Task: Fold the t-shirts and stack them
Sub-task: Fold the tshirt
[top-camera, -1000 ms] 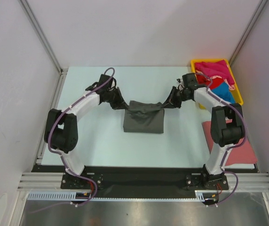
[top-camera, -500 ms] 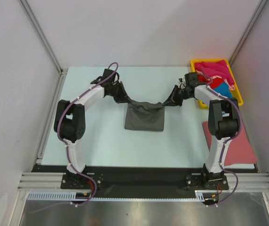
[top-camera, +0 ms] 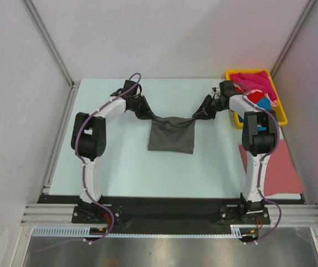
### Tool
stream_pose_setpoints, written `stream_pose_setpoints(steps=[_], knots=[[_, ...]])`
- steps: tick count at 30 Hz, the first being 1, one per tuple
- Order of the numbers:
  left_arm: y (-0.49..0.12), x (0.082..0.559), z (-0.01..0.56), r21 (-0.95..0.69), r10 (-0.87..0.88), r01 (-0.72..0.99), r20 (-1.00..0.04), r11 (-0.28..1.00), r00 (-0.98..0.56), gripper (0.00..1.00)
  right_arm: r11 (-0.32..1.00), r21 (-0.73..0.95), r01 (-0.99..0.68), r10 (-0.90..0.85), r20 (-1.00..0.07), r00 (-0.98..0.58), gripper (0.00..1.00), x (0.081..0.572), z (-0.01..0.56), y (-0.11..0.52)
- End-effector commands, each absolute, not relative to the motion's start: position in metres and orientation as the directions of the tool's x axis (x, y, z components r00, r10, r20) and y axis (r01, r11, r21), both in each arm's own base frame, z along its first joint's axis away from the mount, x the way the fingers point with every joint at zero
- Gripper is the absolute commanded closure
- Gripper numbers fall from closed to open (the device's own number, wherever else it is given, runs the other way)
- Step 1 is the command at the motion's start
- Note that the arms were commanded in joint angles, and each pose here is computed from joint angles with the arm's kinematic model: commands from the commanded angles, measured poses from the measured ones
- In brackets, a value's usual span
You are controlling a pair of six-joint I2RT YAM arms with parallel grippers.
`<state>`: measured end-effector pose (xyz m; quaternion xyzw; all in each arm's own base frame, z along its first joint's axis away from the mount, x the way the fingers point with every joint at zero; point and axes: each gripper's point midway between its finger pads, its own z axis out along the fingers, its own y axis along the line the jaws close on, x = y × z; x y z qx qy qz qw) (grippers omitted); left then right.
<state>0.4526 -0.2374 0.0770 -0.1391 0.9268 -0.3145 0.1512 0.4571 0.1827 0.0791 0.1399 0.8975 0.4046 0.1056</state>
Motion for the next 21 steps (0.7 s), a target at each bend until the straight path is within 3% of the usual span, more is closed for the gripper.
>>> stream_pose_setpoints(steps=[1,4,7,8,11,12,14,15,16,17,18,19,21], knots=[[-0.228,0.473,0.092,-0.616,-0.355,-0.124,-0.268,0.778,-0.896,0.85,0.638,0.757,0.143,0.327,-0.099,-0.94,0.73,0.47,0.089,0.177],[-0.201,0.488,0.122,-0.508,-0.341,-0.091,-0.424,0.857,-0.839,0.64,0.709,0.693,0.129,0.322,-0.155,-0.934,0.69,0.479,0.093,0.154],[-0.187,0.486,0.154,-0.45,-0.312,-0.055,-0.518,0.891,-0.797,0.46,0.832,0.549,0.073,0.242,-0.242,-0.94,0.62,0.469,0.1,0.129],[-0.187,0.479,0.167,-0.457,-0.304,-0.033,-0.534,0.889,-0.789,0.45,0.844,0.532,0.073,0.231,-0.237,-0.944,0.59,0.46,0.099,0.126],[-0.217,0.448,0.177,-0.537,-0.241,0.094,-0.52,0.838,-0.819,0.51,0.837,0.545,0.041,0.206,-0.245,-0.947,0.53,0.433,0.11,0.134],[-0.227,0.439,0.174,-0.572,-0.238,0.11,-0.499,0.813,-0.833,0.51,0.831,0.557,0.002,0.2,-0.295,-0.934,0.51,0.432,0.126,0.138],[-0.248,0.414,0.153,-0.644,-0.213,0.134,-0.43,0.753,-0.877,0.55,0.796,0.605,-0.033,0.198,-0.312,-0.929,0.53,0.427,0.13,0.157],[-0.267,0.413,0.158,-0.717,-0.217,0.173,-0.417,0.675,-0.883,0.57,0.738,0.671,-0.075,0.196,-0.319,-0.927,0.57,0.426,0.13,0.174],[-0.279,0.407,0.153,-0.753,-0.205,0.181,-0.388,0.633,-0.898,0.62,0.678,0.735,-0.023,0.24,-0.251,-0.938,0.68,0.424,0.128,0.188],[-0.288,0.412,0.15,-0.785,-0.215,0.221,-0.408,0.579,-0.887,0.65,0.605,0.796,-0.034,0.215,-0.204,-0.955,0.72,0.416,0.131,0.212],[-0.297,0.408,0.141,-0.834,-0.224,0.179,-0.336,0.521,-0.915,0.69,0.567,0.821,-0.068,0.227,-0.235,-0.945,0.76,0.424,0.128,0.224],[-0.3,0.41,0.137,-0.85,-0.237,0.179,-0.331,0.496,-0.913,0.73,0.541,0.841,-0.024,0.26,-0.194,-0.946,0.79,0.428,0.123,0.234],[-0.307,0.416,0.132,-0.877,-0.258,0.195,-0.331,0.439,-0.908,0.74,0.517,0.853,-0.062,0.268,-0.231,-0.935,0.82,0.438,0.121,0.252]])
